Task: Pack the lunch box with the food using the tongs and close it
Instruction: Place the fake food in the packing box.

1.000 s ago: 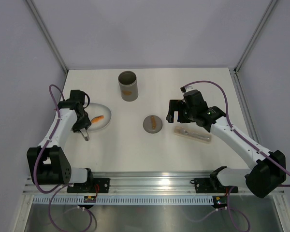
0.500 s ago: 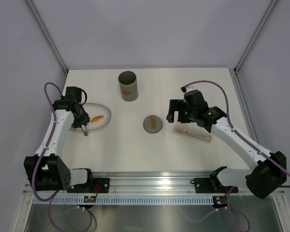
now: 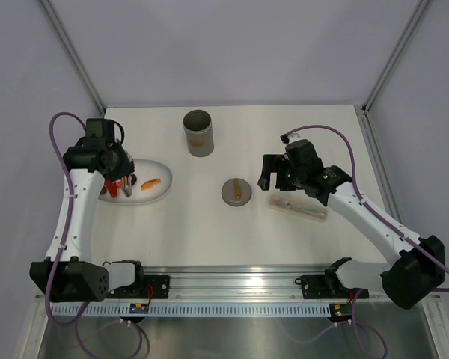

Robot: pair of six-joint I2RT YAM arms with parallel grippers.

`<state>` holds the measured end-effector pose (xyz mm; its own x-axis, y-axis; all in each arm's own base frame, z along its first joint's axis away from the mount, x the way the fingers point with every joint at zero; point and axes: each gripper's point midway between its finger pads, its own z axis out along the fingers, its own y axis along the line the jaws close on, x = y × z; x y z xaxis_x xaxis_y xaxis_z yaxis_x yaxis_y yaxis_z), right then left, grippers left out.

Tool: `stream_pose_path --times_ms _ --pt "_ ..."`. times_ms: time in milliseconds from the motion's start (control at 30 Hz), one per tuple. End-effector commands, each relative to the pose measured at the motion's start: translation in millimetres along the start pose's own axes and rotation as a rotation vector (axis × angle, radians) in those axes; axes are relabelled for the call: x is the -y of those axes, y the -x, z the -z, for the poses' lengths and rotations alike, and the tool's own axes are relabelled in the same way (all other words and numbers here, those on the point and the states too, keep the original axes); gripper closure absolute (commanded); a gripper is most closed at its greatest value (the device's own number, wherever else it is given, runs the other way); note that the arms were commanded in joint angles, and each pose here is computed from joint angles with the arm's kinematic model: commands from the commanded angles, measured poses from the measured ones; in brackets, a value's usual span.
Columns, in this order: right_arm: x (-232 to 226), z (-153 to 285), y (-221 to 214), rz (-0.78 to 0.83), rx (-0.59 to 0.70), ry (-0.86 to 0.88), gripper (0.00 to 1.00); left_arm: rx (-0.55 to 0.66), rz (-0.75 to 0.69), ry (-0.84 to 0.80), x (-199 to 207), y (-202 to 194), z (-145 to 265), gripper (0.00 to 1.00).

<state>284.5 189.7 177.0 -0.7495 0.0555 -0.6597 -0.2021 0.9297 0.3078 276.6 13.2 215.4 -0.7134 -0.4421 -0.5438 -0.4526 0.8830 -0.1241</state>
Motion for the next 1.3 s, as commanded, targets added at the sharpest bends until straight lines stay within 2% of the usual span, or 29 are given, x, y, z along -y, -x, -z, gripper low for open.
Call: stream_pose_path --times_ms 0,100,300,433,600,867,1100,1200,1267 --pt "-5.3 7.3 8.7 -0.009 0.038 0.025 0.01 0.095 -0.024 -0.136 24.8 26.0 33.0 0.93" --pt "-4.2 8.0 8.7 -0.012 0.038 0.018 0.01 0.128 -0.044 -0.202 45.8 35.9 47.6 0.93" --pt "-3.7 9.5 9.6 -0.018 0.04 0.012 0.01 0.167 -0.167 -0.332 117.1 45.5 70.7 0.92" --pt "-2.8 12.4 8.4 -0.026 0.041 0.009 0.01 0.181 -0.199 -0.393 156.3 55.4 70.2 0.92" --pt "0.3 16.7 7.6 -0.029 0.046 -0.004 0.0 0.158 -0.206 -0.456 196.6 62.7 50.9 0.92" --pt "1.2 18.0 6.9 -0.029 0.04 -0.01 0.01 0.18 -0.181 -0.485 226.6 82.4 30.8 0.92" --pt "1.9 17.5 7.1 -0.025 0.036 -0.016 0.01 0.156 -0.182 -0.475 238.7 83.4 9.4 0.91" --pt "1.6 16.4 7.2 -0.023 0.033 -0.016 0.01 0.141 -0.187 -0.466 240.2 80.4 0.7 0.85" --pt "1.0 16.1 7.7 -0.024 0.031 -0.013 0.01 0.134 -0.187 -0.462 240.9 78.9 -3.8 0.75"
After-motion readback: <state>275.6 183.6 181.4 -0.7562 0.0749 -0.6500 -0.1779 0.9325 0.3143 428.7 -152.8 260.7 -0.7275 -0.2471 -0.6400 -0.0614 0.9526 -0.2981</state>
